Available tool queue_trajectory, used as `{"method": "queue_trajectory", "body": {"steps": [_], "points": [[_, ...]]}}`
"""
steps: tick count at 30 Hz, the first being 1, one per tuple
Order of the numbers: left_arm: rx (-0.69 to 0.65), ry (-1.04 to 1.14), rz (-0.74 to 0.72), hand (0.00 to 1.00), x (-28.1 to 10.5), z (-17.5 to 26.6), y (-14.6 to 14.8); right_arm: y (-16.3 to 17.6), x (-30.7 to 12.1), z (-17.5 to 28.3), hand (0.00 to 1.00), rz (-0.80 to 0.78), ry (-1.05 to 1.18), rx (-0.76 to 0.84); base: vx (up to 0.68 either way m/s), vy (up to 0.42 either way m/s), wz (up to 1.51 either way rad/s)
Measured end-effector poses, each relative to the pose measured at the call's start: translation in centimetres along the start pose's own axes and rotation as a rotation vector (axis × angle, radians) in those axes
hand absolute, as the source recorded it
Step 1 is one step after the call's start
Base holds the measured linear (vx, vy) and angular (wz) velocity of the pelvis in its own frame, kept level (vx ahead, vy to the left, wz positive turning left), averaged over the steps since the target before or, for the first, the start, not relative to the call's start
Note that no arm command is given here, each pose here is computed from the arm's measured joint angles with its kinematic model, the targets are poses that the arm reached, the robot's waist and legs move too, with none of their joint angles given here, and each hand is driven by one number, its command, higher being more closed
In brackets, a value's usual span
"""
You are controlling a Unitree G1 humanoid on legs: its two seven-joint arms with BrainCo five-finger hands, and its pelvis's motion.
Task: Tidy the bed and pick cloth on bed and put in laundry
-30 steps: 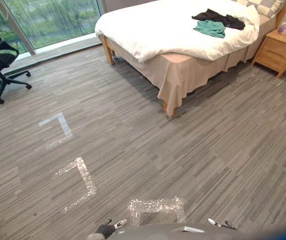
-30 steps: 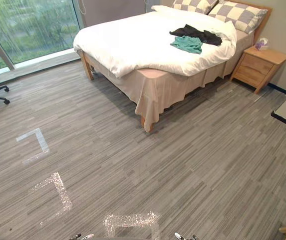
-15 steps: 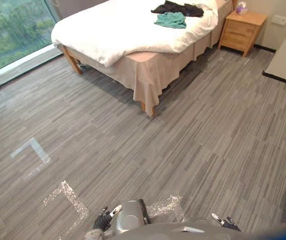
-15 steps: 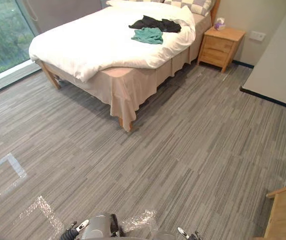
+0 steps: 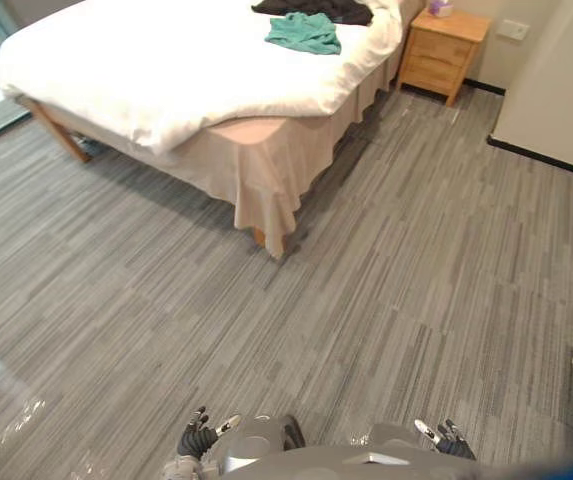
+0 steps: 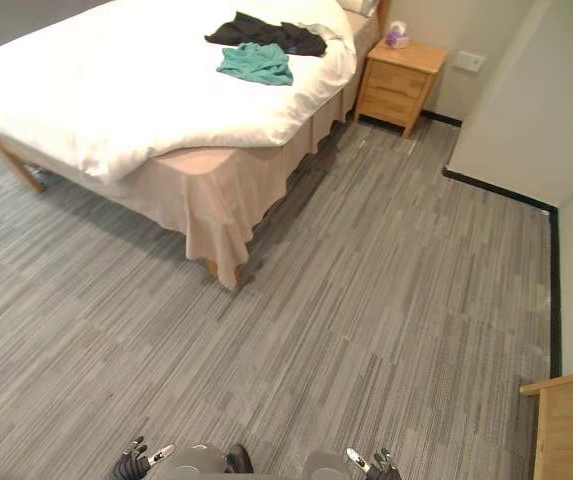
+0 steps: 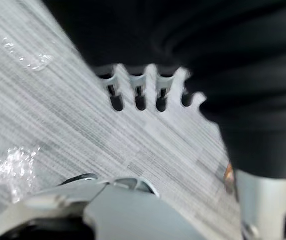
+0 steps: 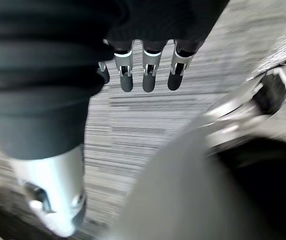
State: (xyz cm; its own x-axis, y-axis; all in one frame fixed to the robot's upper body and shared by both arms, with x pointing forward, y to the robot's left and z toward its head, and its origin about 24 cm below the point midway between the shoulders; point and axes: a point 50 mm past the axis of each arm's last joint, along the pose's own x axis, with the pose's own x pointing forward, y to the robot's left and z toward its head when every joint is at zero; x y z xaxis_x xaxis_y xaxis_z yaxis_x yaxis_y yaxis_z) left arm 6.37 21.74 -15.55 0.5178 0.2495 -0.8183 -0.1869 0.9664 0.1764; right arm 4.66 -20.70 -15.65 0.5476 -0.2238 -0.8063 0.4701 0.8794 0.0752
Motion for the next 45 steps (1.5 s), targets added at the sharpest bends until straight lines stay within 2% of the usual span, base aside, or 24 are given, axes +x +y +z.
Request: {"method": "queue_trajectory", "body": {"steps": [8, 12, 15, 19, 22, 28, 33, 38, 45], "points": [[0.000, -0.098, -0.013, 0.00, 1.3, 3.7, -1.2, 1.2, -0.1, 0.4, 0.00, 0.058, -0.080, 0.029, 0.41, -0.154, 0.24], [-0.081, -0.111, 0.008, 0.00, 1.1, 3.6, -3.4, 0.1, -0.3, 0.4, 0.00, 0.028, -0.098, 0.045, 0.47, -0.310, 0.04], [-0.152, -0.118, 0.044, 0.00, 0.9, 3.6, -3.7, -0.2, -0.2, 0.3, 0.00, -0.006, -0.075, 0.053, 0.51, -0.397, -0.14], [-0.190, -0.206, 0.064, 0.00, 0.7, 4.8, -3.0, -0.4, -0.1, -0.2, 0.00, -0.033, -0.002, -0.012, 0.40, -0.271, 0.36], [-0.204, -0.225, 0.012, 0.00, 0.8, 5.6, -3.5, -0.9, 0.5, 0.5, 0.00, -0.054, 0.036, -0.092, 0.36, -0.134, 0.40], [-0.285, -0.206, -0.039, 0.00, 1.0, 6.2, -4.5, 0.1, 1.7, 2.6, 0.00, -0.024, -0.006, -0.136, 0.40, 0.019, 0.69], [-0.336, -0.180, 0.009, 0.00, 1.2, 6.2, -4.1, 1.0, 2.4, 3.3, 0.00, -0.034, 0.022, -0.126, 0.43, 0.156, 0.36], [-0.250, -0.167, 0.049, 0.00, 1.3, 6.0, -3.2, 0.5, 2.1, 2.3, 0.00, -0.081, 0.099, -0.120, 0.49, 0.063, 0.82], [-0.270, -0.175, 0.128, 0.00, 1.7, 6.9, -1.6, 1.0, 1.8, 1.7, 0.00, -0.064, 0.090, -0.125, 0.29, -0.225, 1.08]]}}
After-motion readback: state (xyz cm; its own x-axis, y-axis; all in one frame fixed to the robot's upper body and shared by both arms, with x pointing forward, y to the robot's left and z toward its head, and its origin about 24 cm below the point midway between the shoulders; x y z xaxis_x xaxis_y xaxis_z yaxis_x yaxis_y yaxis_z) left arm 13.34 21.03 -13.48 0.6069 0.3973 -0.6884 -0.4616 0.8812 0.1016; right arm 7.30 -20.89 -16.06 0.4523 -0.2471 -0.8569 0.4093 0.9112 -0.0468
